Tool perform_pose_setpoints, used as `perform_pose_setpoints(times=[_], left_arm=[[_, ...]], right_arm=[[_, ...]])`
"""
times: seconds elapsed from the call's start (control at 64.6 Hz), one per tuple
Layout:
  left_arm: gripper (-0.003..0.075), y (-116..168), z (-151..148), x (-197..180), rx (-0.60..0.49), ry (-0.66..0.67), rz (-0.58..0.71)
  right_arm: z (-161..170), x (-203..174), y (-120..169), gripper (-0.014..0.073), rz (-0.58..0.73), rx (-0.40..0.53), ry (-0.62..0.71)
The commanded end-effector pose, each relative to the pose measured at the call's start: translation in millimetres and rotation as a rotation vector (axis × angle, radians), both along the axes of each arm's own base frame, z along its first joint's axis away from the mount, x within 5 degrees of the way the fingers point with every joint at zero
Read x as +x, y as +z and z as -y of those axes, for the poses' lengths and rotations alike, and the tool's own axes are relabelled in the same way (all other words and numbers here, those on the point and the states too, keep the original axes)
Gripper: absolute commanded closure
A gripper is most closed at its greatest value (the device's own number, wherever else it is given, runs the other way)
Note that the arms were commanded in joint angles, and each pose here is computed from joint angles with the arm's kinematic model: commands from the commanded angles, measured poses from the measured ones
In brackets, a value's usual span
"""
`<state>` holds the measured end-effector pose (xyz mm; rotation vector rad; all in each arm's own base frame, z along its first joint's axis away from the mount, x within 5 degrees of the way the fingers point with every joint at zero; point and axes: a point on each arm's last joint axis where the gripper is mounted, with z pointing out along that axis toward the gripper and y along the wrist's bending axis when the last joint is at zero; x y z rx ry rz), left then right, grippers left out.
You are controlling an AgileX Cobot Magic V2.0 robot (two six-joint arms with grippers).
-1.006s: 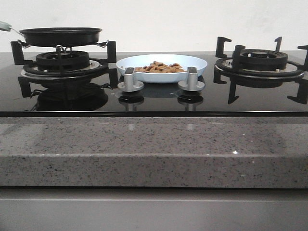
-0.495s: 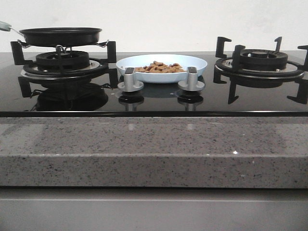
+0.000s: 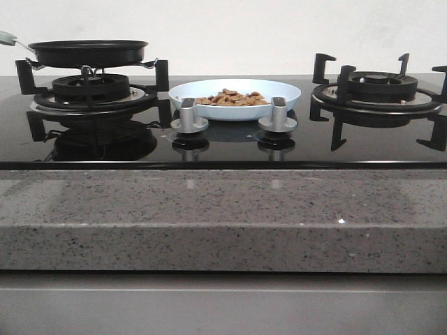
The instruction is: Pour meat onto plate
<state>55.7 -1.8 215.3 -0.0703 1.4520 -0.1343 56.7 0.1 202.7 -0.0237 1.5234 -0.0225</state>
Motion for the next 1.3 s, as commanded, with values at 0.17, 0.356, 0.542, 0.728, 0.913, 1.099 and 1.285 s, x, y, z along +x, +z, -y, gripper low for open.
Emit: perform_pose_setpoints(times=[0.17,0.356,0.542,0.728,0.913,1.099,1.285], left_arm=[[0.0741,5.8,-0.7,-2.4,-0.009,0.006,0.088],[0.0741,5.8,-0.7,-2.4,-0.009,0.006,0.088],[0.0741,5.8,-0.7,-2.4,-0.009,0.006,0.088],[0.0741,5.8,-0.7,-2.4,-0.009,0.006,0.088],[0.0741,5.8,-0.7,-2.4,-0.009,0.006,0.088],[0.0741,5.8,-0.7,-2.4,-0.009,0.006,0.088],[0.0741,5.8,-0.7,-2.4,-0.009,0.006,0.088]], right_arm=[[0.6,-2.3,8.9,0.0664,0.092,0.081,0.0],[0.6,-2.3,8.9,0.0664,0.092,0.092,0.001],[2.3,-2.6,10.5,0.0664,0.111,0.098,-0.028],[2.6,-3.2,13.8,0.0664,0.148,0.093,-0.032],[2.6,-3.3,14.4,0.0664,0.155,0.092,-0.032],[2.6,-3.3,14.4,0.0664,0.155,0.092,-0.032],[2.6,-3.3,14.4,0.0664,0.155,0.092,-0.032]])
